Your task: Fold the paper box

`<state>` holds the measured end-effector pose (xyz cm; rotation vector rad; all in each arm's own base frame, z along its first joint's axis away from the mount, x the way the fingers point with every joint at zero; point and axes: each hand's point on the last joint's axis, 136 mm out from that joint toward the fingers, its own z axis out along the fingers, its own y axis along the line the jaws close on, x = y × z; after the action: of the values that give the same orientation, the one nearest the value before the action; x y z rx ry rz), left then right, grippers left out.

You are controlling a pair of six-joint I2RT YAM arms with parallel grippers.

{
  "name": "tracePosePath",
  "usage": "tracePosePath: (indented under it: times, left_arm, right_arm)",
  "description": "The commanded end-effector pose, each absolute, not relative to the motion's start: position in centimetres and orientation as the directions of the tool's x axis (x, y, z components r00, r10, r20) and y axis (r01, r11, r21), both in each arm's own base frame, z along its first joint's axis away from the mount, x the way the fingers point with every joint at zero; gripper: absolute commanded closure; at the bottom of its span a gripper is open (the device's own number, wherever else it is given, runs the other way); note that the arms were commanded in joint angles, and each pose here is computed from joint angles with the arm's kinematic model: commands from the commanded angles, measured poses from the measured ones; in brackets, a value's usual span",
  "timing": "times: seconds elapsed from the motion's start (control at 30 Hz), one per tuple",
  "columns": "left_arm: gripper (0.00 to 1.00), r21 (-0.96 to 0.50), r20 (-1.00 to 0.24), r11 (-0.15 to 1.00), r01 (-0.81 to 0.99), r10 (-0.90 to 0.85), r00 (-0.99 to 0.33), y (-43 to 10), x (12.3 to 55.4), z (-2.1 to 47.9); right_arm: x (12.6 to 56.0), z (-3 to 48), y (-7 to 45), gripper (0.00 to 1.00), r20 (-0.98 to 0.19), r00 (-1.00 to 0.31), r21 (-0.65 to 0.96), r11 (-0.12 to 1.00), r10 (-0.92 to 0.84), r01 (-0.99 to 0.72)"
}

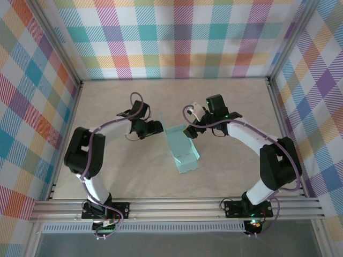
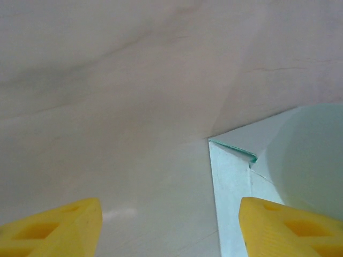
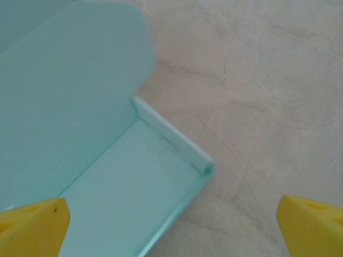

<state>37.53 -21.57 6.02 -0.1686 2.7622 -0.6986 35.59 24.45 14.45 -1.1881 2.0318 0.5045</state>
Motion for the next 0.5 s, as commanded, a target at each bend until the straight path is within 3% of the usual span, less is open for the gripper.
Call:
tracePosePath:
  times: [0.0,0.23,0.47]
  left_arm:
    - [0.32,-0.544,-0.234,0.839,0.027,-0.121,-0.965,-25.5,38.4,6.3]
    - [0.34,-0.581,-0.273,0.808,0.096,-0.083,-0.958,-30.6,40.2,7.2]
    - [0.33,-0.524,-0.358,0.852,0.016,-0.204,-0.911,-24.6,40.7,8.4]
  right_arm:
    - [35.8,15.5,24.3,0.01,-0.739,-0.152,-0.147,0.377,-0.656,-0.915]
    - [36.2,12.3,22.0,0.06,-0.678,-0.160,-0.117,0.320,-0.717,-0.940]
    - [37.3,9.9,21.2,0.12,-0.629,-0.207,-0.077,0.325,-0.749,-0.942]
